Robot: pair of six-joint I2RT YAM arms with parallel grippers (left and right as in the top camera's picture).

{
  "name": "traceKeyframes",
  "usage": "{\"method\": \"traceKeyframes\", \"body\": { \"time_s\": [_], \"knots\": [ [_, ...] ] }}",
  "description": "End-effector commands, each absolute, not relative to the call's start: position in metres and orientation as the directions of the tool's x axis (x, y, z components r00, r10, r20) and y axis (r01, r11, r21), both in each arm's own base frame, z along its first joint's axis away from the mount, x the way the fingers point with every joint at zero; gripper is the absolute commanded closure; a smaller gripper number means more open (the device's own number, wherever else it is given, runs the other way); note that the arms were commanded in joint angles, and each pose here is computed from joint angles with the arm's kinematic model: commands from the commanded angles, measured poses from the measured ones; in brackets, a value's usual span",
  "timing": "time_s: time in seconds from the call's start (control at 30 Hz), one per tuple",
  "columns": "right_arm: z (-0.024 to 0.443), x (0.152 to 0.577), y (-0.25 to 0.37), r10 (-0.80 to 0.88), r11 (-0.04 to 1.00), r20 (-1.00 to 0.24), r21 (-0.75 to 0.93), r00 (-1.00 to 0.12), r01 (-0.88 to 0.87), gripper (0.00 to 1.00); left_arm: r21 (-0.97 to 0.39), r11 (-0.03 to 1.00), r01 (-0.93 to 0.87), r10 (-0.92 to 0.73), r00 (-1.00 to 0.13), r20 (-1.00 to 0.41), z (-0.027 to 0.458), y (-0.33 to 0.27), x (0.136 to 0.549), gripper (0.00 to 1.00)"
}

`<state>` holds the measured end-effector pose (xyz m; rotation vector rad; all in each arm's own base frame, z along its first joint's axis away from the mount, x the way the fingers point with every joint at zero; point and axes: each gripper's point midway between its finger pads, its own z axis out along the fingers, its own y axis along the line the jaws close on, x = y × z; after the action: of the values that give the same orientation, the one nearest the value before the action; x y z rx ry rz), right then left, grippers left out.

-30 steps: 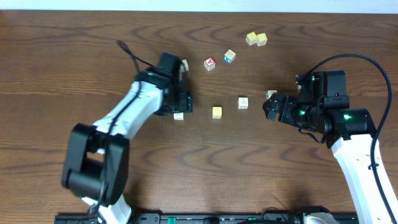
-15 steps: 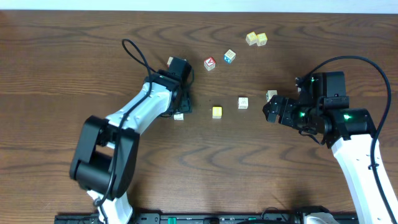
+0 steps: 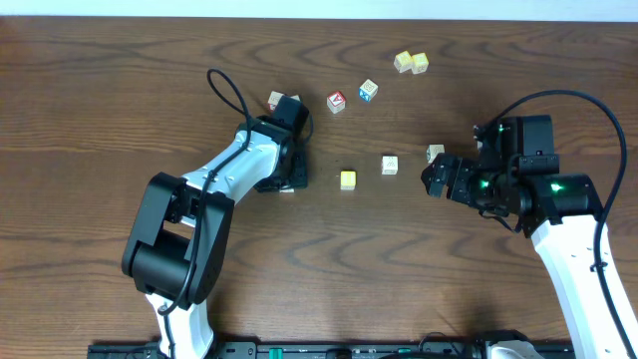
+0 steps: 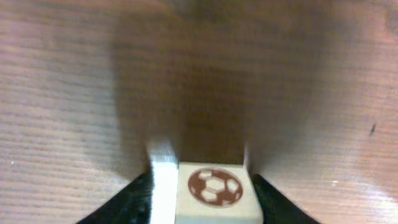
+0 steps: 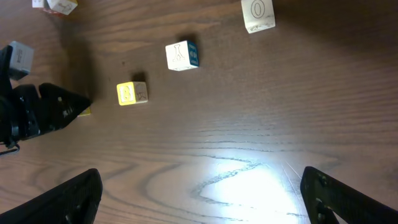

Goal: Lift 4 blocks

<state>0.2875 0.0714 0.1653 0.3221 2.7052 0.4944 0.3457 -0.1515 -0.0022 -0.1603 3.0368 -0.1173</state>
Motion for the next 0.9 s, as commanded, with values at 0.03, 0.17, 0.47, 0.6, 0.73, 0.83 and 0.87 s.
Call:
{"method": "traceKeyframes", "body": {
  "time_s": [0.03,0.17,0.47,0.6,0.73,0.83,0.87],
  "knots": [
    [0.164,0.284,0.074,0.289,0.909,-0.296,0.382,-0.910,0.164,0.01,-0.086,0.993,-0.080,-0.081,-0.997,-0.008,-0.015,-0.154,0.328,0.58],
    [0.163,0.284,0.073,0.289,0.910,-0.296,0.379,-0.910,0.166,0.01,-0.093,0.992,-0.079,-0.081,-0.997,-0.011,-0.010,-0.155,0.327,0.73],
    [0.163,0.283,0.073,0.289,0.910,-0.295,0.379,-0.911,0.166,0.01,-0.346,0.935,-0.070,-0.031,-0.993,0.118,0.011,-0.204,0.302,0.76],
    [0.163,0.284,0.073,0.289,0.910,-0.296,0.379,-0.910,0.166,0.01,-0.329,0.944,0.001,0.044,-0.991,0.124,0.009,-0.224,0.283,0.76],
    [0.163,0.283,0.073,0.289,0.911,-0.295,0.378,-0.911,0.166,0.01,-0.204,0.977,0.059,0.077,-0.994,0.079,0.002,-0.226,0.273,0.76],
    [0.163,0.283,0.073,0.289,0.911,-0.295,0.378,-0.911,0.166,0.01,-0.096,0.992,0.086,0.089,-0.996,0.023,-0.002,-0.224,0.272,0.75],
    [0.163,0.283,0.073,0.289,0.911,-0.295,0.378,-0.911,0.166,0.01,-0.085,0.992,0.096,0.097,-0.995,0.015,-0.002,-0.225,0.271,0.74]
  ]
}}
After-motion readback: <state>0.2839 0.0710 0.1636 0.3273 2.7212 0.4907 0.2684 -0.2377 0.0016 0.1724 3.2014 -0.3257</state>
